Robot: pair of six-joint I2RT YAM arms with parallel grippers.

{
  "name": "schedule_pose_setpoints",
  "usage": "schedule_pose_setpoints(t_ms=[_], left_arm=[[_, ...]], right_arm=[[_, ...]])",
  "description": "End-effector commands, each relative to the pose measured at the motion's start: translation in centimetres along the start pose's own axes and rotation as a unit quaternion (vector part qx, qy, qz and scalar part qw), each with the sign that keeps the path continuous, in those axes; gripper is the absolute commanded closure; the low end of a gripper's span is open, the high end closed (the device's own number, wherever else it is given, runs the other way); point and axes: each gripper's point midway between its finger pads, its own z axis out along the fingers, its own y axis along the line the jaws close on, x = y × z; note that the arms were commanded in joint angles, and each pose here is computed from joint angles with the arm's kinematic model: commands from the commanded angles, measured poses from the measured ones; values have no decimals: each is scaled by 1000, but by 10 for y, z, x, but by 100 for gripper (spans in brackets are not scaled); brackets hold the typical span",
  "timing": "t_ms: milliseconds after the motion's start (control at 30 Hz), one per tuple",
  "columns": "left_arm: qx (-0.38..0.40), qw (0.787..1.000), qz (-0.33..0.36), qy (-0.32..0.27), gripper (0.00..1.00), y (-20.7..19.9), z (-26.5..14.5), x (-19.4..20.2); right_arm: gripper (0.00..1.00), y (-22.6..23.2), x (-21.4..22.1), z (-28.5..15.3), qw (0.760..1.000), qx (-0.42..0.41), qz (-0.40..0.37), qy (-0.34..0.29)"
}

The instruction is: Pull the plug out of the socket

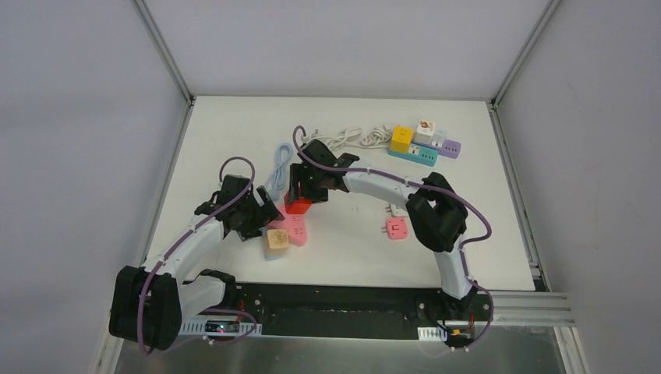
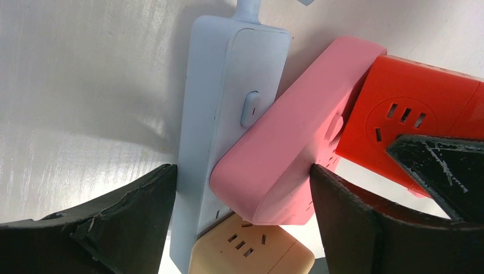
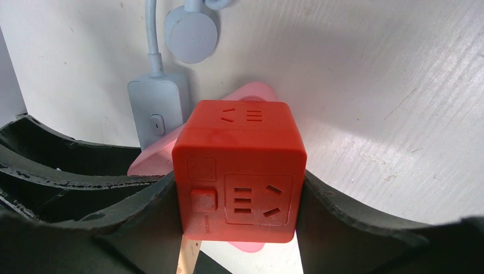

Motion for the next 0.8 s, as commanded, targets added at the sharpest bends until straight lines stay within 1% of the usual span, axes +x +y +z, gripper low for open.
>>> schedule_pose_setpoints(t_ms=[0, 33, 300, 400, 467, 500, 567, 600, 667, 767], left_arm=[[-55, 998, 0, 20, 19, 30, 5, 15], [-57, 998, 1, 21, 21, 32, 6, 15], [-85, 996, 4, 27, 42, 45, 6, 21], [-93, 995, 5, 30, 48, 49, 7, 23], [-97, 995, 5, 31, 50, 51, 7, 24], [-98, 995, 5, 31, 51, 52, 7, 24], [-100, 995, 6, 29, 53, 53, 6, 23], [-101, 994, 7, 29, 53, 53, 6, 23], [-102, 994, 8, 27, 55, 53, 6, 22], [-106, 994, 10, 25, 56, 54, 5, 21]], right_arm=[[96, 29, -6, -9, 1000, -23, -3, -14], [100, 26, -6, -9, 1000, -10, -7, -18], [100, 19, -14, -13, 996, 73, -27, -51], [100, 17, -18, -18, 995, 79, -25, -56], [100, 22, -20, -24, 997, 51, -16, -48], [100, 28, -19, -28, 999, 21, -7, -38], [100, 42, -22, -37, 999, -33, 7, -37], [100, 46, -21, -40, 998, -40, 6, -37], [100, 56, -15, -35, 999, -21, -22, -36], [100, 52, -12, -24, 996, 52, -56, -55]])
